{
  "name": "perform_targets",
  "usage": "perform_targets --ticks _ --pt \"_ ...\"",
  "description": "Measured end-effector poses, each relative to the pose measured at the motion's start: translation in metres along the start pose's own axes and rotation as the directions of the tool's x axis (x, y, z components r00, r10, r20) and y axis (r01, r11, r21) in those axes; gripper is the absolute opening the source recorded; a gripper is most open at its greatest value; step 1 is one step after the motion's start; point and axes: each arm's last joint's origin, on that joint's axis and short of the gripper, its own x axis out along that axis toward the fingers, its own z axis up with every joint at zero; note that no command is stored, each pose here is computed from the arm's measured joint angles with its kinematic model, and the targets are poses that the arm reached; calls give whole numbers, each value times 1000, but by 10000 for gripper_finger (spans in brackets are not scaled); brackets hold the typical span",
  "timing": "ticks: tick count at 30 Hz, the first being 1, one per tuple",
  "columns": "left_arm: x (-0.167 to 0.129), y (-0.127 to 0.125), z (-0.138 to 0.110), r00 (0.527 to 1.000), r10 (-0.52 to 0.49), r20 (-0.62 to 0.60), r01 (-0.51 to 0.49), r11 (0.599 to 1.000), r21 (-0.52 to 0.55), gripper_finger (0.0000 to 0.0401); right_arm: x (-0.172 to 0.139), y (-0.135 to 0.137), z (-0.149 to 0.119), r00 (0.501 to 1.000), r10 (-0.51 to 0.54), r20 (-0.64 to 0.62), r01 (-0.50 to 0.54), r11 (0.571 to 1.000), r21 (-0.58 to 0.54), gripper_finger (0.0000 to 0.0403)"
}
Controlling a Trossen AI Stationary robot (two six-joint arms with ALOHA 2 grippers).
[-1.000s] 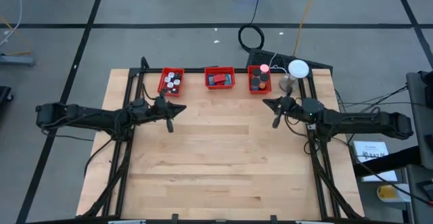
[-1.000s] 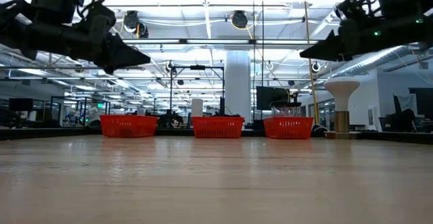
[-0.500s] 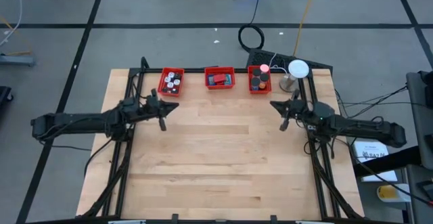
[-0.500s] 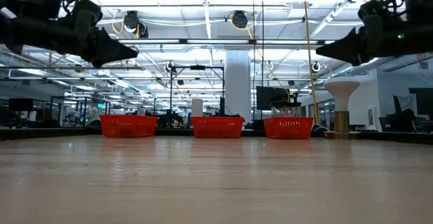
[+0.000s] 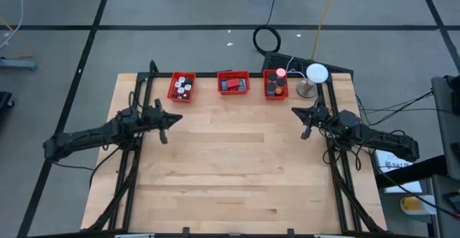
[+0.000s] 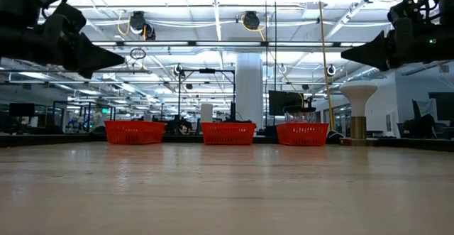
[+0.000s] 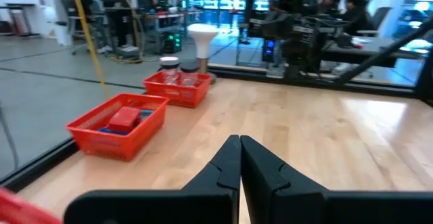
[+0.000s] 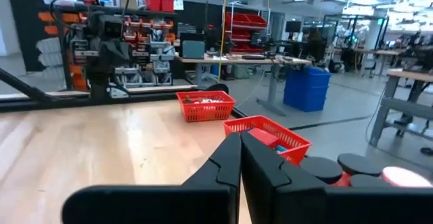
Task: Pick & Place Office items
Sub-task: Return to Home Position
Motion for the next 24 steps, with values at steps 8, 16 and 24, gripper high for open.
perform_targets --ticks 8,16,24 --pt "-15 7 5 995 49 83 -51 999 18 7 0 4 -2 999 37 -7 -37 999 31 0" --pt "-14 15 2 990 135 49 -135 991 1 3 0 10 -5 999 -23 -30 25 997 79 0" --pt "-14 16 1 987 154 40 -153 988 -25 27 -1 14 -4 996 87 -17 -86 994 74 0"
